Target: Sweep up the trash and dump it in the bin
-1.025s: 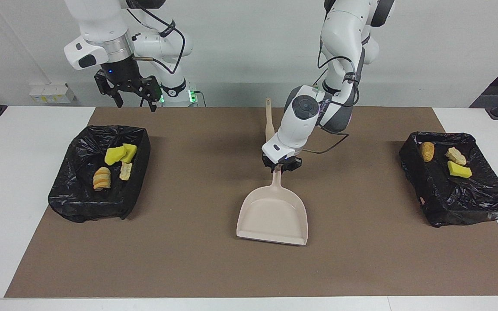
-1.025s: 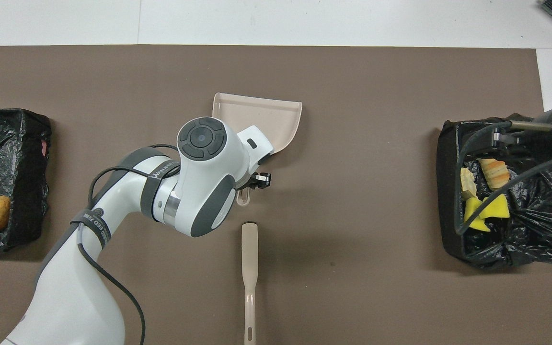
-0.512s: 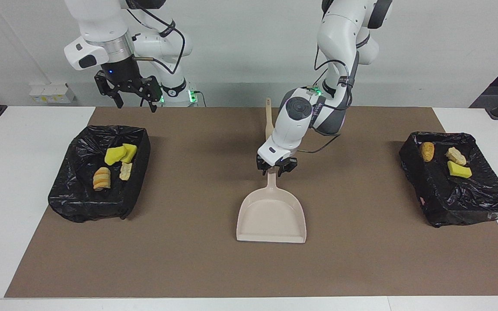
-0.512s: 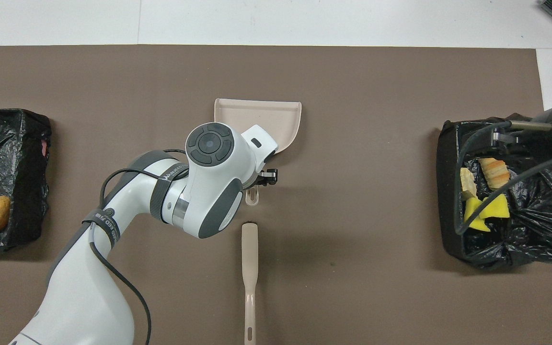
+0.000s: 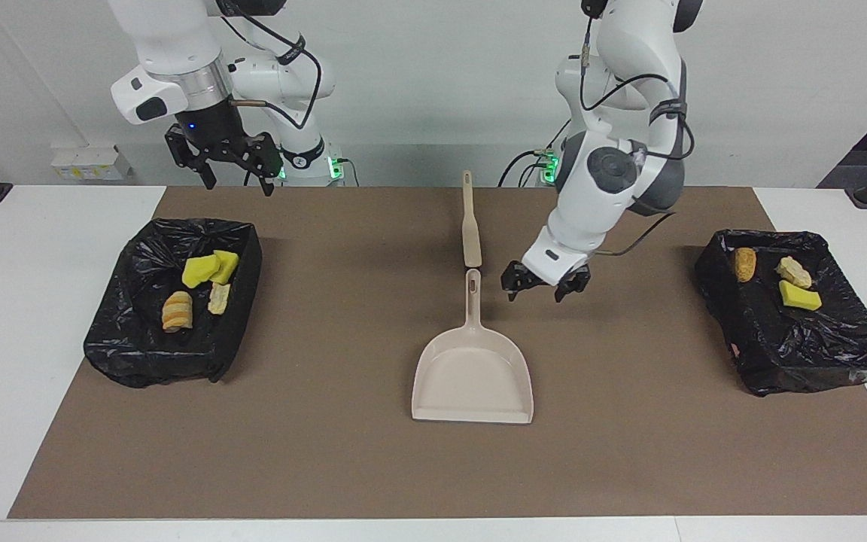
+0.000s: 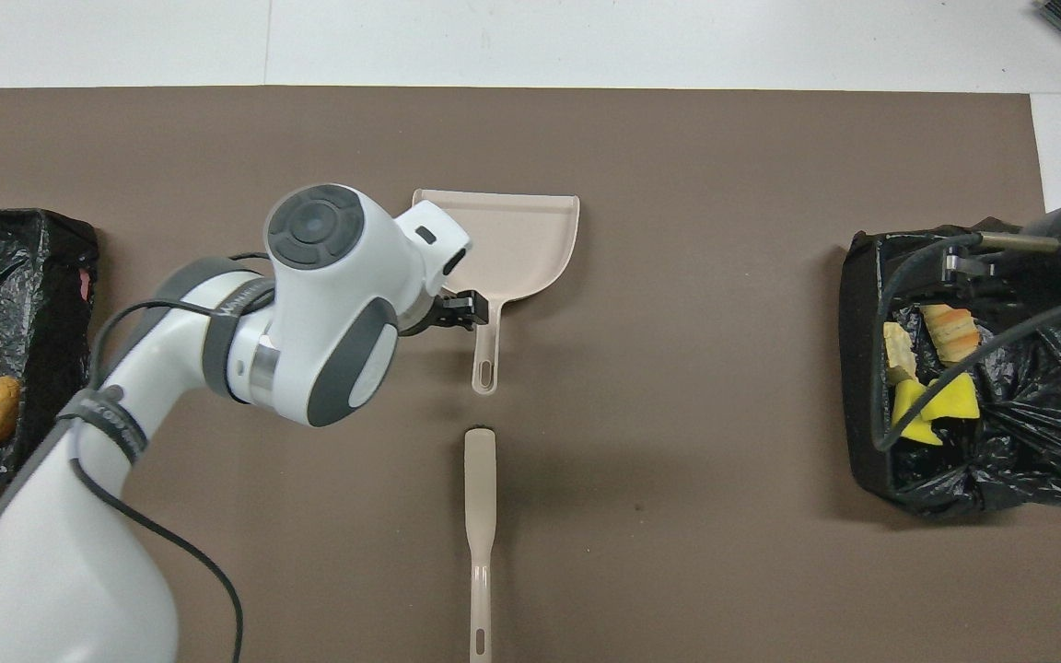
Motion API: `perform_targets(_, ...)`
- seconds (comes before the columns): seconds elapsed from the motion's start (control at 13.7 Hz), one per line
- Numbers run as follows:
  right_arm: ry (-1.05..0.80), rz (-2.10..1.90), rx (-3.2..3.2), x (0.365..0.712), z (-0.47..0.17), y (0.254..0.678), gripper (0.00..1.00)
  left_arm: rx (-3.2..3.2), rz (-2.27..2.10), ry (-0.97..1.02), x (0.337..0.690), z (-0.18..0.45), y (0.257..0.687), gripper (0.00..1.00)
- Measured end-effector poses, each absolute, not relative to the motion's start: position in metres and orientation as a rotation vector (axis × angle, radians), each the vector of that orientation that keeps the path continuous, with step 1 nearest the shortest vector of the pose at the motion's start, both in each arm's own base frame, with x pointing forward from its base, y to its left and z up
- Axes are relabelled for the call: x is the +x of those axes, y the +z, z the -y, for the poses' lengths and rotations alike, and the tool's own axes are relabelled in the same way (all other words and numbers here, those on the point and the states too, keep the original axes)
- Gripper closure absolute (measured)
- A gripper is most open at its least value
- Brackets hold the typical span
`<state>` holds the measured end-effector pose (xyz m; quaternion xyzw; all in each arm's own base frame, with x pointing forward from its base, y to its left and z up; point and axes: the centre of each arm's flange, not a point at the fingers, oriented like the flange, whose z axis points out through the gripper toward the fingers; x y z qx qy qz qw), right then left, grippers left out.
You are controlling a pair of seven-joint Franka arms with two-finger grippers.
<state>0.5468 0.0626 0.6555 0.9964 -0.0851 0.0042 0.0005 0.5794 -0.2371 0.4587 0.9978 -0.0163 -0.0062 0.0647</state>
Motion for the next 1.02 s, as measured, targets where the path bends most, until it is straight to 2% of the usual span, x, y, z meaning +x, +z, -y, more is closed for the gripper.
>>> perform_targets(0.22,0.012,0.270,3.130,0.547,-0.062,0.655,0.00,3.009,0.127,-0.002,0.571,0.154,0.525,0.00)
perform_targets(0.44,0.012,0.270,3.131,0.547,-0.062,0.655,0.00,3.077,0.136,0.017,0.563,0.091,0.555,0.00)
perform_targets(0.81,0.012,0.271,3.131,0.547,-0.061,0.655,0.00,3.129,0.099,0.039,0.550,0.029,0.586,0.00)
perform_targets(1.02,0.012,0.271,3.131,0.547,-0.061,0.655,0.00,3.130,0.083,0.045,0.538,0.017,0.628,0.00)
